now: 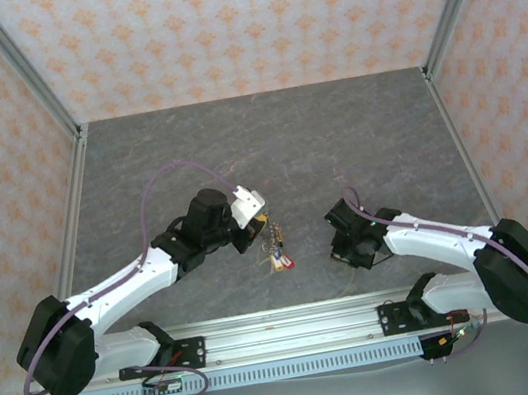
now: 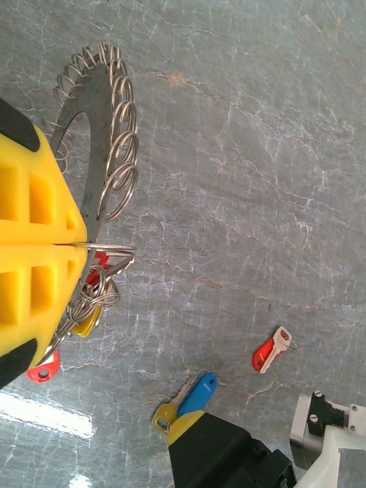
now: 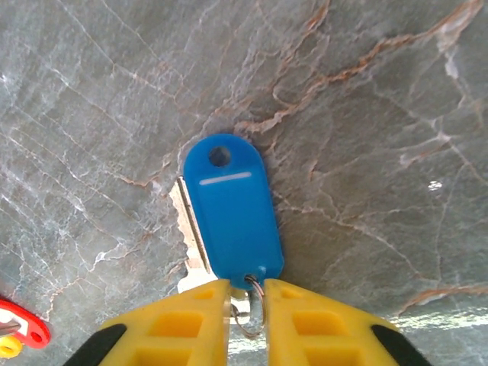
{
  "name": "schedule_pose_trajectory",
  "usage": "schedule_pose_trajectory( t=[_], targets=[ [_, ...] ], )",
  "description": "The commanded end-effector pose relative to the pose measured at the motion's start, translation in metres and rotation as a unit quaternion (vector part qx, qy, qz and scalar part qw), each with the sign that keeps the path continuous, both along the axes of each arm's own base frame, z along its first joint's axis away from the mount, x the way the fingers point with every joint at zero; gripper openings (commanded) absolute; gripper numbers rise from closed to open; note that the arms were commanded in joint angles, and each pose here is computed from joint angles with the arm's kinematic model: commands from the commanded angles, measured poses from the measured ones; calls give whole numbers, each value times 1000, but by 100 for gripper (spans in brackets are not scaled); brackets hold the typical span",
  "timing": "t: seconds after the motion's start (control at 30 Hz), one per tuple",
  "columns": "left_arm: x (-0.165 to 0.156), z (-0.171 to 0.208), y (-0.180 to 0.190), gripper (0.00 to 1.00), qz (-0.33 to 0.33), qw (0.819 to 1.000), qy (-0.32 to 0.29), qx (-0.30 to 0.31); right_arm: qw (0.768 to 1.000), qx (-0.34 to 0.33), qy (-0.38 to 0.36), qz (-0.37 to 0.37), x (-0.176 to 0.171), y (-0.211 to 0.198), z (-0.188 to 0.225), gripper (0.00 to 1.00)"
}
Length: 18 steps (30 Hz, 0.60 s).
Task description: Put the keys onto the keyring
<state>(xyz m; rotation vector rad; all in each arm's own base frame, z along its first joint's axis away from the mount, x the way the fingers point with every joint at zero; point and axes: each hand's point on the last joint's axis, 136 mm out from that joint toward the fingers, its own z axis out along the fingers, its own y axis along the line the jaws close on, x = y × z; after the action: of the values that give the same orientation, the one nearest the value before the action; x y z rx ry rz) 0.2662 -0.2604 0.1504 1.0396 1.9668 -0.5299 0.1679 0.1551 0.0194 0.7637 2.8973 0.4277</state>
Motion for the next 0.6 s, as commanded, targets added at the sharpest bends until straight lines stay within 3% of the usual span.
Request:
schedule_pose_trajectory(
  t=[0.0,0.23,0.33,0.57],
  targets=[
    [11,24,-6,0,0,999,-24,-25,1000,-2,0,-3,-2,-2,1,13],
    [11,25,-6,0,0,999,-24,-25,1000,-4,-5,2,-1,-2,6,10],
    [12,25,-6,0,1,999,-24,-24,1000,-11,-9,12,1,-3,9,1],
    [12,25,-7,0,1,999,-23,-25,998,-19,-31,54,7,0,17,1]
  ],
)
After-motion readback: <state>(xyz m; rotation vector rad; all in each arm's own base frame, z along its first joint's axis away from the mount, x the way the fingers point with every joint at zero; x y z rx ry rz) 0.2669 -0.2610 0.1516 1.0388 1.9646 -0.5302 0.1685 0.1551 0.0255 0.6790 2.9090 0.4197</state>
